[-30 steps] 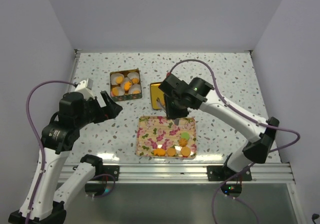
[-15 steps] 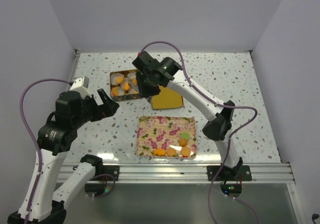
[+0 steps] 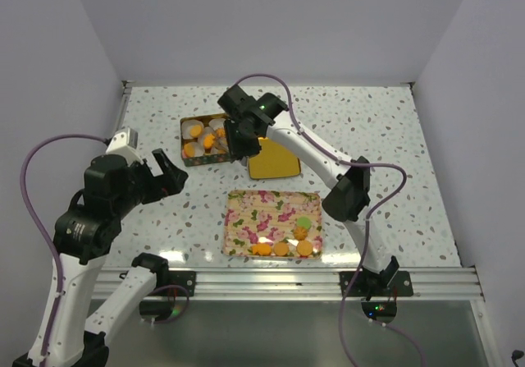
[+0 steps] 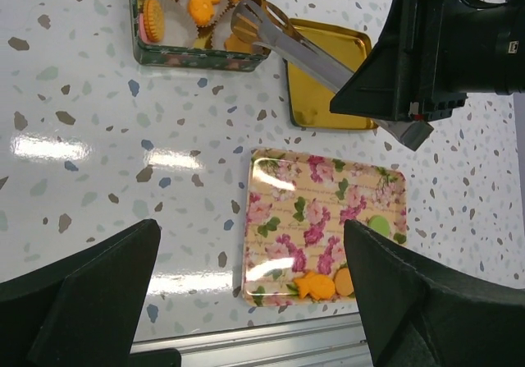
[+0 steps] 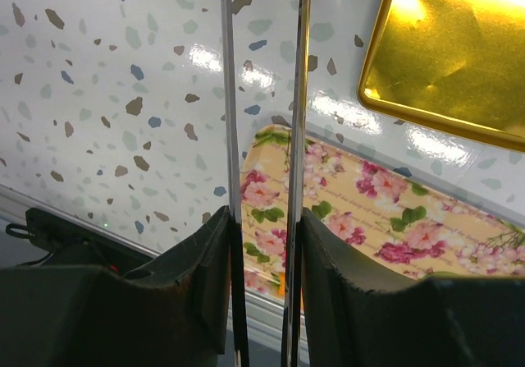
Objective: Pack the cookies
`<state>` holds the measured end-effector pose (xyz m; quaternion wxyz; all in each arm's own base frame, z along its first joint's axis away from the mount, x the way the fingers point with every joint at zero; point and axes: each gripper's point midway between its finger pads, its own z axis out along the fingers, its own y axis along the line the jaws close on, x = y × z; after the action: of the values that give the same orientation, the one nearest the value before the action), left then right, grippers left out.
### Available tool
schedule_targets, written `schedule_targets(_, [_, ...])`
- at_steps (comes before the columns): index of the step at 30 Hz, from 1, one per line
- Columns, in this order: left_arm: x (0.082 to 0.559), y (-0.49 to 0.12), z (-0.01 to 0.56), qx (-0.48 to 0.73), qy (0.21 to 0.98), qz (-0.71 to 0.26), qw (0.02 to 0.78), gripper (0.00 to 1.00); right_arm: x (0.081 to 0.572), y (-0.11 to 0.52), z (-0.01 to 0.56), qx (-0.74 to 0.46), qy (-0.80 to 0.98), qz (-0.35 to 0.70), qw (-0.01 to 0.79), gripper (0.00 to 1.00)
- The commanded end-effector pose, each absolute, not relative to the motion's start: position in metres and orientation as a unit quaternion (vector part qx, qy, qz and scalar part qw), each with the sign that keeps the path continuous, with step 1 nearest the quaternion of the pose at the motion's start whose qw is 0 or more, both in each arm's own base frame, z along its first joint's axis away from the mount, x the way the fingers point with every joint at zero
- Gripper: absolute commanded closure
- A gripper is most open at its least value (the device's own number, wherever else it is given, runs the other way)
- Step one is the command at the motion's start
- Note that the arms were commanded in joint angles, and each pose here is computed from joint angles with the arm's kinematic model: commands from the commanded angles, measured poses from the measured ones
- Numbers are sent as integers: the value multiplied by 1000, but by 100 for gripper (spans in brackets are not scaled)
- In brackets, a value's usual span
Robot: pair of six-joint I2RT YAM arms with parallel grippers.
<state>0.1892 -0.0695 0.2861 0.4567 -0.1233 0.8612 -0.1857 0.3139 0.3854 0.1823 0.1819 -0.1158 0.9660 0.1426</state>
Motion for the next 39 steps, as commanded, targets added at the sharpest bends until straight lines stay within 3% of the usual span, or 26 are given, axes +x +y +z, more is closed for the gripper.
schedule_targets(1, [185, -61, 300, -119, 853, -172, 478, 0, 325, 397, 195, -126, 955, 174, 204, 64])
schedule_targets(16, [178, -64, 298, -120, 856, -182, 469, 0, 348, 387, 195, -107, 954, 173, 219, 54])
schedule_targets(25, [179, -71, 298, -117, 856, -200, 463, 0, 346, 368, 256, -98, 937, 193, 276, 55])
schedule_targets(33, [184, -83, 292, -113, 856, -225, 451, 0, 333, 266, 284, -50, 937, 127, 322, 54])
schedule_targets(39, [188, -91, 283, -108, 861, -241, 436, 0, 310, 168, 248, 21, 949, 74, 306, 54])
